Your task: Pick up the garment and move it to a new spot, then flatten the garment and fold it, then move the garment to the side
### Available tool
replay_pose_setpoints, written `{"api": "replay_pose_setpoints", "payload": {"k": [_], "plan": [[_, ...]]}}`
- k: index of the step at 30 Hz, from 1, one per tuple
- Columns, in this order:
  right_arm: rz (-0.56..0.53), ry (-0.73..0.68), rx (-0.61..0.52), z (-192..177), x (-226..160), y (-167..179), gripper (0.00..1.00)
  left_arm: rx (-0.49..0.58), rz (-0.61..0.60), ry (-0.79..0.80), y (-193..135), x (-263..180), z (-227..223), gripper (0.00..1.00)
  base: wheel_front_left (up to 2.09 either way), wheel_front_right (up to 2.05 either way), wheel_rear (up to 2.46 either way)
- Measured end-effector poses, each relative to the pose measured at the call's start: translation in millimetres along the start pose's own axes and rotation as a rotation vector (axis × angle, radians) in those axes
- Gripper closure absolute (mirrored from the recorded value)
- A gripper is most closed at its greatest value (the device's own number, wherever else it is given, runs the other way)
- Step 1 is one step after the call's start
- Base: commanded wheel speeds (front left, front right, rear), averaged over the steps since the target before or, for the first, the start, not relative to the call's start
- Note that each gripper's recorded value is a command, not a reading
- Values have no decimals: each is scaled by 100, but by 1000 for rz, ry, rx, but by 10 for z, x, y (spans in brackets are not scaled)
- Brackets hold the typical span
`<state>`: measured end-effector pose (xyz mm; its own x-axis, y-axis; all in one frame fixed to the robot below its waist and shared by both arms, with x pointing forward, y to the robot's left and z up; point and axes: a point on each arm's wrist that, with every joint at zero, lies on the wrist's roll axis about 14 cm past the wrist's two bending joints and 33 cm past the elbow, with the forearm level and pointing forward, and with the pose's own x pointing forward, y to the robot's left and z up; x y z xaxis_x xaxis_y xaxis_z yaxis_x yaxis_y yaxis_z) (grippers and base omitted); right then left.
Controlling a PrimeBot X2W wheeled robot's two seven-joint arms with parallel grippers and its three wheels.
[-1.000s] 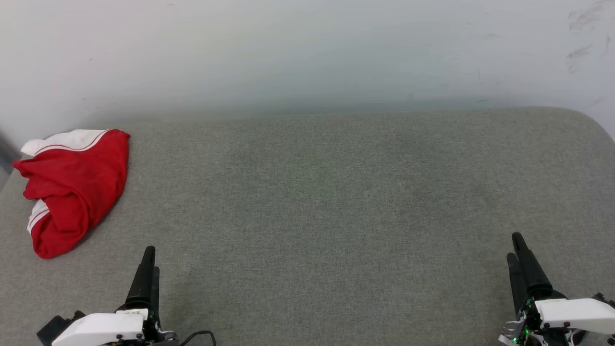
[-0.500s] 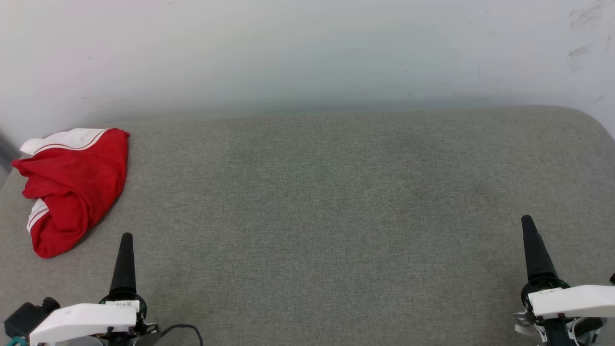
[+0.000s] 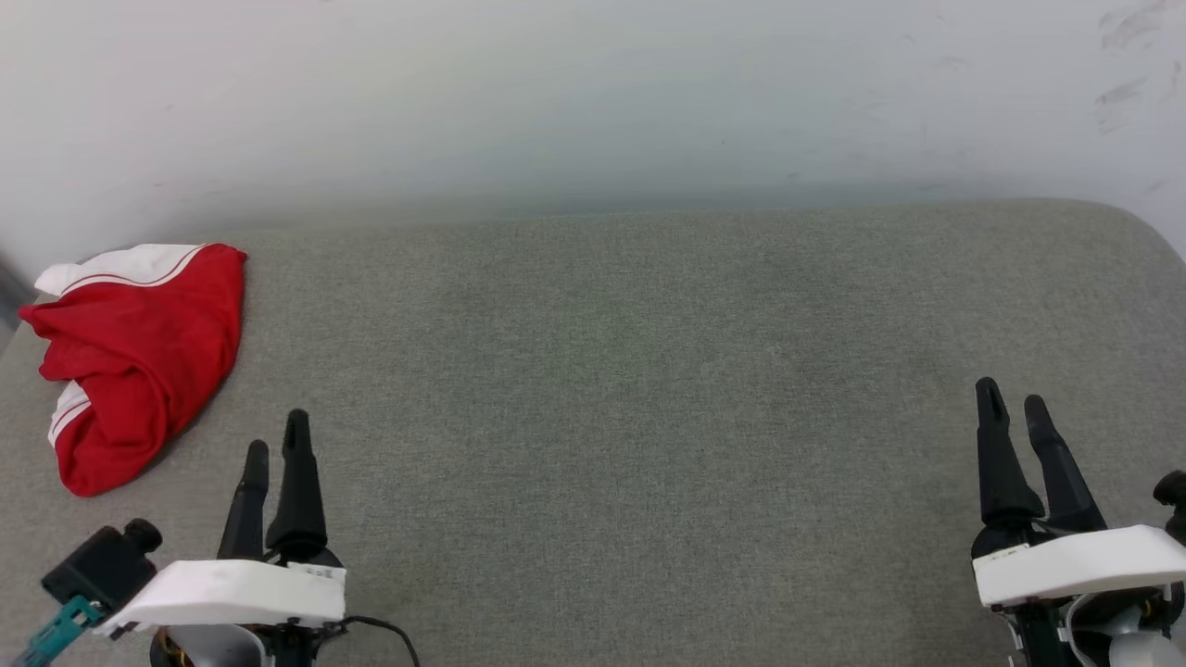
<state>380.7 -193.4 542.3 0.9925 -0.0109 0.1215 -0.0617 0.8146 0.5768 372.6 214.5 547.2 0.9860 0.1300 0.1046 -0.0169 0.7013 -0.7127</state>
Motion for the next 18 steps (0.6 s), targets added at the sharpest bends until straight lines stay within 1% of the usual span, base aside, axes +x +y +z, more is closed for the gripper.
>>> {"api": "replay_pose_setpoints", "payload": {"k": [7,12,15,18], "plan": [[37,4,-145,-27,-6,95,0,158,-54,20,-175,-46,-113,0,0,0,0],[63,3,-243,-41,-8,162,0,245,-102,40,-294,-84,-213,0,0,0,0],[72,5,-292,-57,-17,177,0,319,-105,40,-314,-89,-227,0,0,0,0],[81,0,-338,-55,-24,194,0,360,-109,39,-342,-99,-247,0,0,0,0]]}}
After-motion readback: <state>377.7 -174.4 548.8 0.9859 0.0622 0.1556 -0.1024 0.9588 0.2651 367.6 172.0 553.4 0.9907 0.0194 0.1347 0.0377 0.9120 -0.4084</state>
